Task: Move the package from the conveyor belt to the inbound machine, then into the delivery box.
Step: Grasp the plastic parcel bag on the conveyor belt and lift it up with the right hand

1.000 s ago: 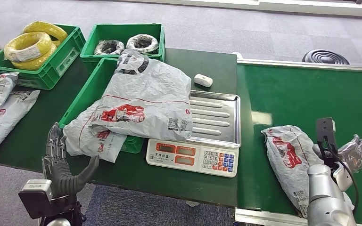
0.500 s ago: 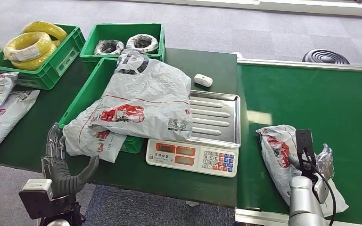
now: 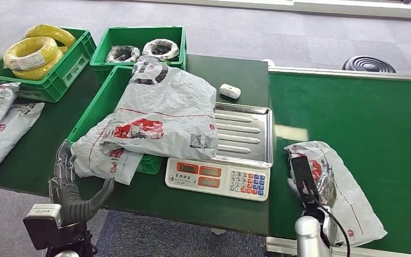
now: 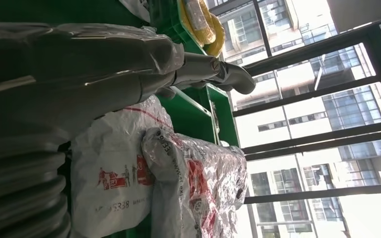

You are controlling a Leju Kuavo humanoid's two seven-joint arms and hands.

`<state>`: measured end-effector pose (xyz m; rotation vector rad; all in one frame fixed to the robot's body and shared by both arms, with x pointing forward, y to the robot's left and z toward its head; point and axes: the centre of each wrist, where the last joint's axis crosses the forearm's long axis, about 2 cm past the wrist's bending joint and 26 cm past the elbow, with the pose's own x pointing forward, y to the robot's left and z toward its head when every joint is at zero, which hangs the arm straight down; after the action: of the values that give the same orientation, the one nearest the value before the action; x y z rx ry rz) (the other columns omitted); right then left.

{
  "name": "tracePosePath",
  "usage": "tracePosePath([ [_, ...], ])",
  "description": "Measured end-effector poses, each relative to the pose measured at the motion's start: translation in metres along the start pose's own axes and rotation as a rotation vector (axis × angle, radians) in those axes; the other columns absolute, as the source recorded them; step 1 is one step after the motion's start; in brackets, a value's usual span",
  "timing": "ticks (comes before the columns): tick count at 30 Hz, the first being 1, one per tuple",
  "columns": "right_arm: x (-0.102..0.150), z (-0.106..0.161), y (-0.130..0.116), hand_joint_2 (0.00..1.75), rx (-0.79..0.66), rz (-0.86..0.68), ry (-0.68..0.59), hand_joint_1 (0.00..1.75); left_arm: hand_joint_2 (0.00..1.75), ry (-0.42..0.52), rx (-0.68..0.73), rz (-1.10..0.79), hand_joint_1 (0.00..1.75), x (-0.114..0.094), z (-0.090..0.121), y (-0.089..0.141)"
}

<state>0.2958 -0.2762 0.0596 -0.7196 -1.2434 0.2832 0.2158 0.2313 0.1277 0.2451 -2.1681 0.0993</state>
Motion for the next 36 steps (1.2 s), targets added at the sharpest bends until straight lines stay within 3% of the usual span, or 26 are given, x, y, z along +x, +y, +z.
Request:
tracePosePath([
  [6,0.003,0.012,0.036,1.75,0.058,0.009,-0.013,0.0,1.75,-0.001,-0.011,0.013,0.0,0.0,-0.003,-0.006],
  [14,-0.018,0.015,0.057,1.75,0.086,0.032,0.077,0.0,1.75,-0.004,-0.01,0.019,0.0,0.0,-0.004,-0.01],
  [31,-0.029,-0.001,0.056,1.75,0.053,0.222,0.336,0.0,1.75,0.007,-0.012,0.038,0.0,0.0,-0.003,-0.012],
  [35,-0.03,-0.002,0.055,1.75,0.061,0.232,0.358,1.73,1.75,0.007,-0.015,0.041,0.0,0.0,-0.003,-0.013],
  [36,-0.03,-0.002,0.055,1.75,0.063,0.237,0.365,1.75,1.75,0.007,-0.015,0.042,0.0,0.0,-0.003,-0.013],
])
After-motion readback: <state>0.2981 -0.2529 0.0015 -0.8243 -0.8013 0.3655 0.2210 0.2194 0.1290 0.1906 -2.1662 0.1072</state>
